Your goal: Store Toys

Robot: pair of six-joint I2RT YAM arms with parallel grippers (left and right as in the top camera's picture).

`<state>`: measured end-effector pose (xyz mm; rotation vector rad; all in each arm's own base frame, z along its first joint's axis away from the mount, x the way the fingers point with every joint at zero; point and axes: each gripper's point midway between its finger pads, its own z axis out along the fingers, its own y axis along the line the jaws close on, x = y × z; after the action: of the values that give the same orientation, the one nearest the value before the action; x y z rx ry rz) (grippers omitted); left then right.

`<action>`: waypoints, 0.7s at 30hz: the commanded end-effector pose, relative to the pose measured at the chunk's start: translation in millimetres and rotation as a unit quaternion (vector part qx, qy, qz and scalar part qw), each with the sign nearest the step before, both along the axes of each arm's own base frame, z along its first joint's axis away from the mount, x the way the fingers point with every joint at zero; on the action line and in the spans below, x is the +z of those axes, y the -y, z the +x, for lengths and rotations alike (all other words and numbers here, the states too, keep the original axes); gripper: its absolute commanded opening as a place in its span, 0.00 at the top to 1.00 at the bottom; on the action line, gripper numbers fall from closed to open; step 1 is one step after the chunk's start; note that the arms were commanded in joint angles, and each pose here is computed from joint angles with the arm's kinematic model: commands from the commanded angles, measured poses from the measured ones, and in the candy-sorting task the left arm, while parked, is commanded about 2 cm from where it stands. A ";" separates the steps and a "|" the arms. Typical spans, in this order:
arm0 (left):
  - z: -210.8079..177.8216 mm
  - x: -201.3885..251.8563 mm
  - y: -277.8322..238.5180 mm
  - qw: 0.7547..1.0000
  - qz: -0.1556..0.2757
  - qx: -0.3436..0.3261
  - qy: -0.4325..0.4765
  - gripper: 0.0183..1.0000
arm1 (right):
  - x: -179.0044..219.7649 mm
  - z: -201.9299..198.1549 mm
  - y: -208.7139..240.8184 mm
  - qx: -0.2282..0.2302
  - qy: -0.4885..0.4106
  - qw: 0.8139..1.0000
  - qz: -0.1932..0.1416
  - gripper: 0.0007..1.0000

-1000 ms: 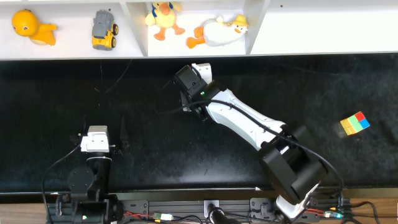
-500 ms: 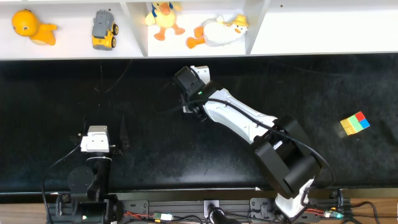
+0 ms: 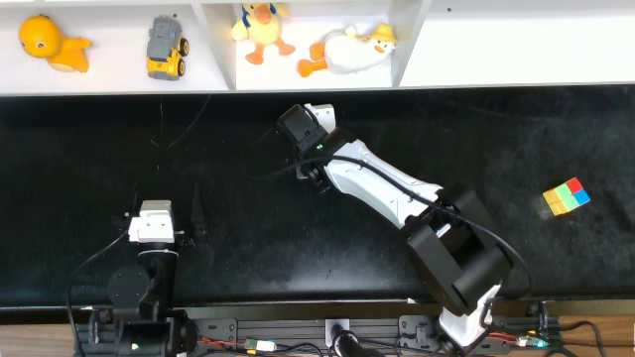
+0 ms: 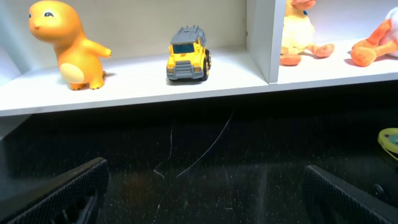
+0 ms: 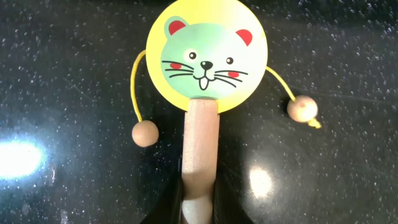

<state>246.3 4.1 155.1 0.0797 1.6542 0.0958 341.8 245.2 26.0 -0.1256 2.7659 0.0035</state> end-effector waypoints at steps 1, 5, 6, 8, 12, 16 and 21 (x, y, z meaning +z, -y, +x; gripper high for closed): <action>-0.6 0.9 -2.8 1.000 0.008 0.006 0.002 0.00 | 22.3 4.0 -0.5 -0.003 0.017 1.000 0.008 0.96; -0.6 1.0 -2.8 1.000 0.008 0.006 0.003 0.00 | 38.5 -7.6 16.4 -0.007 0.016 1.000 -0.011 0.96; -0.6 1.0 -2.8 1.000 0.008 0.006 0.003 0.00 | 41.9 -11.5 21.2 -0.008 0.016 1.000 -0.015 0.96; -0.6 1.0 -2.8 1.000 0.008 0.006 0.003 0.00 | 51.0 -21.4 34.1 -0.011 0.019 1.000 -0.022 0.96; -0.6 1.0 -2.8 1.000 0.008 0.006 0.003 0.00 | 70.0 -40.7 61.7 -0.024 0.033 0.999 -0.012 0.96; -0.6 1.0 -2.8 1.000 0.008 0.006 0.003 0.00 | 86.1 -59.3 95.1 -0.046 0.048 0.998 0.000 0.96; -0.6 1.0 -2.8 1.000 0.008 0.006 0.003 0.00 | 104.6 -73.9 151.7 -0.100 0.060 0.993 -0.019 0.96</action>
<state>246.3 4.1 155.1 0.0797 1.6542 0.0958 266.7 116.7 118.2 0.0782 2.6939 -0.0626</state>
